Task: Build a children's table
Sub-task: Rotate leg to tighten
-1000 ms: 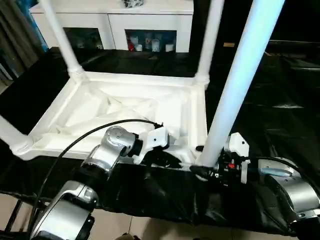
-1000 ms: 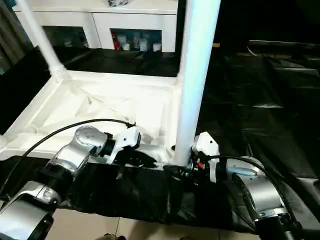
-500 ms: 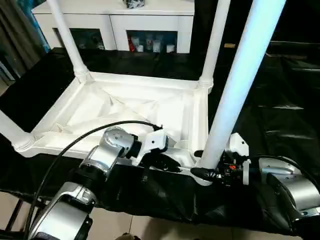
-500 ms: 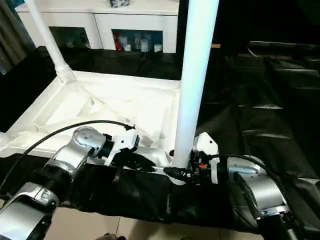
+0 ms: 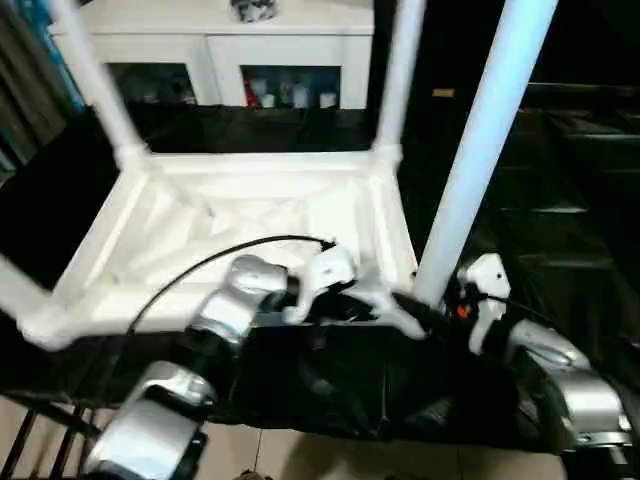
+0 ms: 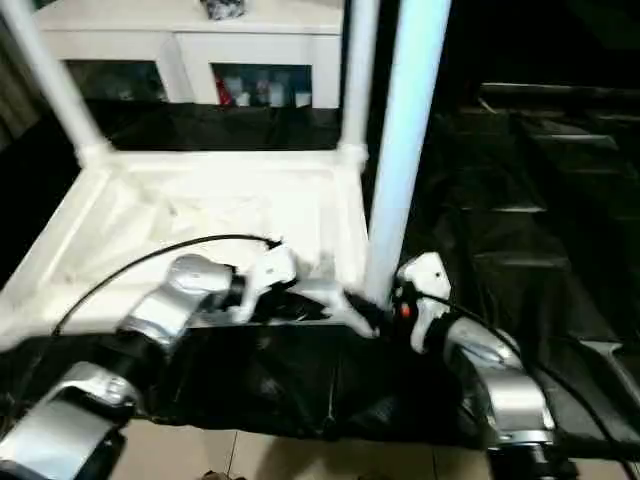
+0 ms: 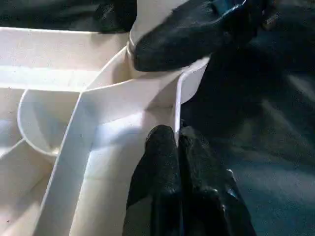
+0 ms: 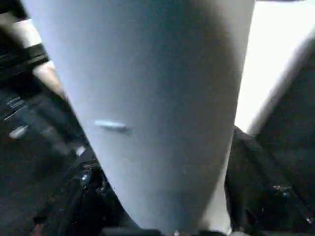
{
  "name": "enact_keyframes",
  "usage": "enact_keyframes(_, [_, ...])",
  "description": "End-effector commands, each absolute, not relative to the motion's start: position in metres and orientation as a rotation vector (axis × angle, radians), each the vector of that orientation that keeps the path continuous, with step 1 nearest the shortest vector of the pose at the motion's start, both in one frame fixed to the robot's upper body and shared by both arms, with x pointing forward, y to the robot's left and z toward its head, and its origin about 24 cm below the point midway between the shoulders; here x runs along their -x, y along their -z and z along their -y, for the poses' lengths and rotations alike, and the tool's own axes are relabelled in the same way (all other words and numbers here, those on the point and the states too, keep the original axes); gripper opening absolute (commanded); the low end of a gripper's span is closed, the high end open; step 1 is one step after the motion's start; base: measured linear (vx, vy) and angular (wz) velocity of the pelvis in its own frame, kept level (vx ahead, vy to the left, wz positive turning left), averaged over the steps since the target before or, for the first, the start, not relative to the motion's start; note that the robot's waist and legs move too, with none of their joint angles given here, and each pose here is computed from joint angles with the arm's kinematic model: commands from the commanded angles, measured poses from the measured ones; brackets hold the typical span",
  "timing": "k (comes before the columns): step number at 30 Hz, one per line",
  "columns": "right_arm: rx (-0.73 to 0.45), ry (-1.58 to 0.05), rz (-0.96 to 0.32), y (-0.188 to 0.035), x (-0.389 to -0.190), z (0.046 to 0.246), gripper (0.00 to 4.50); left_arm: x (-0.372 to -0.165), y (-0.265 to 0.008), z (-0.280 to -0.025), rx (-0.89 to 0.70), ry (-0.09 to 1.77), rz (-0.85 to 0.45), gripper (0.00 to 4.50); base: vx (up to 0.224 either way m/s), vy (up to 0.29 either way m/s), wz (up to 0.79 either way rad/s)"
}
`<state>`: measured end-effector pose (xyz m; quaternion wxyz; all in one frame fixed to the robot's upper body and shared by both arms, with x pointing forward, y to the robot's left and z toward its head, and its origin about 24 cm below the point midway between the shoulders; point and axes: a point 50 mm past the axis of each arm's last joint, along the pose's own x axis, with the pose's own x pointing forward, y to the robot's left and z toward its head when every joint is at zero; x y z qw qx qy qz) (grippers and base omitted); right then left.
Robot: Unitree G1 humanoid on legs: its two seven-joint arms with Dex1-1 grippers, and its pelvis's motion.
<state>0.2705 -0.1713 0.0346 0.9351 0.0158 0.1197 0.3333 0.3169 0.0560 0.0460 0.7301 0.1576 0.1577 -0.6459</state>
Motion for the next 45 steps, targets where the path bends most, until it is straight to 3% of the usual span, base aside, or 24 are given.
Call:
enact_keyframes(1, [-0.086,-0.753,-0.309,-0.017,-0.266,0.133,2.5,-0.311,-0.045,-0.025,-0.286,1.408,-0.316,0.0,0.0,0.0,0.0])
enact_keyframes(8, [-0.13,-0.466,-0.286,-0.015,-0.296,0.105,2.49,-0.304,-0.038,0.004,-0.286,1.329,-0.311,0.0,0.0,0.0,0.0])
enact_keyframes(10, [-0.138,-0.477,-0.268,-0.017,-0.299,0.101,2.49,-0.303,-0.038,0.005,-0.284,1.337,-0.309,0.0,0.0,0.0,0.0])
enact_keyframes(12, [-0.122,-0.505,-0.225,-0.022,-0.301,0.098,3.05,-0.303,-0.038,0.003,-0.289,1.344,-0.306,0.0,0.0,0.0,0.0])
enact_keyframes(18, [-0.091,-0.537,-0.14,-0.03,-0.3,0.11,3.56,-0.307,-0.041,-0.009,-0.296,1.341,-0.293,0.0,0.0,0.0,0.0])
enact_keyframes(24, [-0.038,-0.67,-0.097,-0.04,-0.293,0.129,4.08,-0.309,-0.047,-0.019,-0.282,1.386,-0.279,0.0,0.0,0.0,0.0])
enact_keyframes(27, [0.014,-0.847,-0.125,-0.045,-0.279,0.143,4.22,-0.306,-0.048,-0.033,-0.299,1.492,-0.284,0.0,0.0,0.0,0.0])
enact_keyframes(32, [0.067,-0.991,-0.144,-0.048,-0.267,0.154,4.22,-0.305,-0.05,-0.045,-0.317,1.569,-0.285,0.0,0.0,0.0,0.0])
enact_keyframes(34, [0.103,-1.139,-0.216,-0.047,-0.255,0.162,4.22,-0.306,-0.054,-0.056,-0.332,1.62,-0.296,0.0,0.0,0.0,0.0])
enact_keyframes(39, [0.108,-1.241,-0.295,-0.049,-0.25,0.168,4.22,-0.306,-0.055,-0.066,-0.368,1.66,-0.321,0.0,0.0,0.0,0.0])
enact_keyframes(45, [0.101,-1.302,-0.335,-0.052,-0.25,0.172,3.63,-0.304,-0.053,-0.076,-0.38,1.698,-0.345,0.0,0.0,0.0,0.0])
